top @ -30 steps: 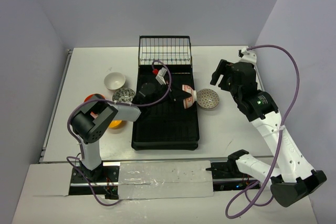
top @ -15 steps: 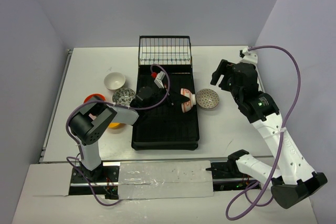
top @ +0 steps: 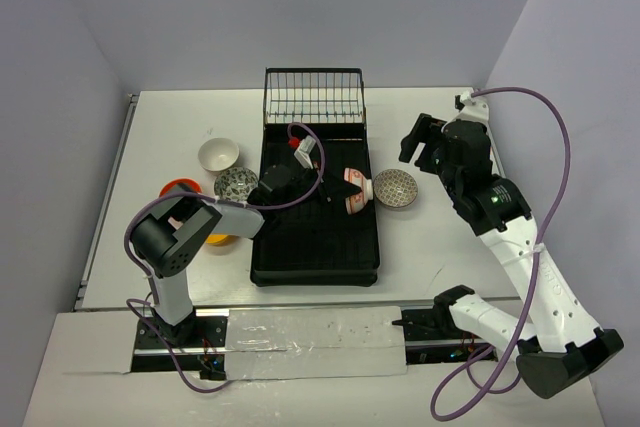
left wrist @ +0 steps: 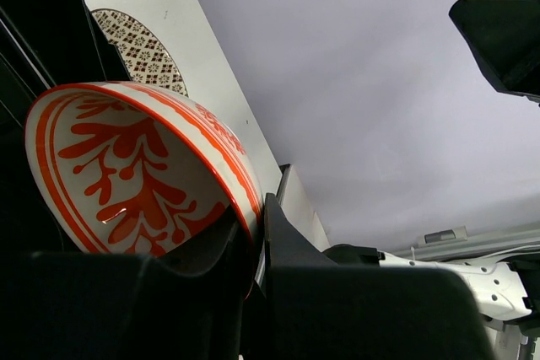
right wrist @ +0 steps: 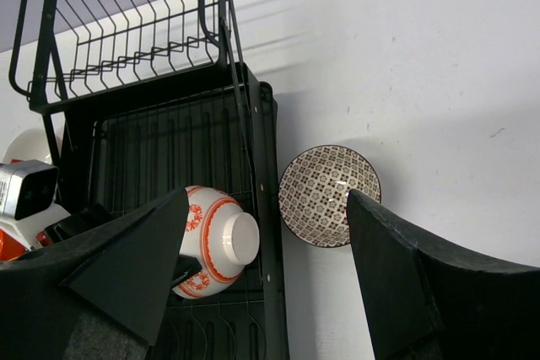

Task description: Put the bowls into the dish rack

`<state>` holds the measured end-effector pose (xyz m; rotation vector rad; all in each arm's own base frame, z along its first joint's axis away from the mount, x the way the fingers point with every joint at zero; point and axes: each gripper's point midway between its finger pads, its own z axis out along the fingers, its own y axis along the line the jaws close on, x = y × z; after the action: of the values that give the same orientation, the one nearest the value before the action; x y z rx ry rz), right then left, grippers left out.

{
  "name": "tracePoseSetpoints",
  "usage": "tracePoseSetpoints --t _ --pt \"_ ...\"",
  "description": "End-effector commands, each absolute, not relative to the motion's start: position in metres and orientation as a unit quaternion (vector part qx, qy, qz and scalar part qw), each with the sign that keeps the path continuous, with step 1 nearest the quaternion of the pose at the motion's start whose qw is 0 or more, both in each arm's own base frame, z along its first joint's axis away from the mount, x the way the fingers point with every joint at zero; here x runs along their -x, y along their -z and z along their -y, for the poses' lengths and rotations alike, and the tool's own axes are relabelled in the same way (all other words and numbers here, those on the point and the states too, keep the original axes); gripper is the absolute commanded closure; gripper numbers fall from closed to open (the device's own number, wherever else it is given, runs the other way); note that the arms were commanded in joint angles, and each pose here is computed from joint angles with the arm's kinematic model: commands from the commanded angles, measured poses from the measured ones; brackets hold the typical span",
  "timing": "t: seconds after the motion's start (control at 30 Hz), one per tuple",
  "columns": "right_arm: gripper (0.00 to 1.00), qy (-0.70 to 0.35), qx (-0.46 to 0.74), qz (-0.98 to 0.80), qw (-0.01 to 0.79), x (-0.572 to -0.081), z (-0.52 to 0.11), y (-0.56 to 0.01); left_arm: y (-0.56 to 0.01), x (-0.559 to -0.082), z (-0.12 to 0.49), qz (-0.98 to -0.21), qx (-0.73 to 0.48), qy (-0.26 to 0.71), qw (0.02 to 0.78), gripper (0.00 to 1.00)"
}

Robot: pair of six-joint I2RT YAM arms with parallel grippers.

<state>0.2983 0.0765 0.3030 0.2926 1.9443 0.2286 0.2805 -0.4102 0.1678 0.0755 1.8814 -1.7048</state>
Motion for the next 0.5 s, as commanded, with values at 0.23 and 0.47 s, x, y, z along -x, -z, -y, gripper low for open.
tracePoseSetpoints --t 0.23,0.47 --pt "0.17 -0.111 -0.114 -0.806 0.570 -0.299 -0.081 -0.314 -0.136 -0.295 0.408 -0.744 -0.023 0.593 0.307 0.96" --pt "0.17 -0.115 -0.112 -0.803 0.574 -0.298 -0.082 -0.317 -0.121 -0.295 0.404 -0.757 -0.016 0.578 0.303 0.95"
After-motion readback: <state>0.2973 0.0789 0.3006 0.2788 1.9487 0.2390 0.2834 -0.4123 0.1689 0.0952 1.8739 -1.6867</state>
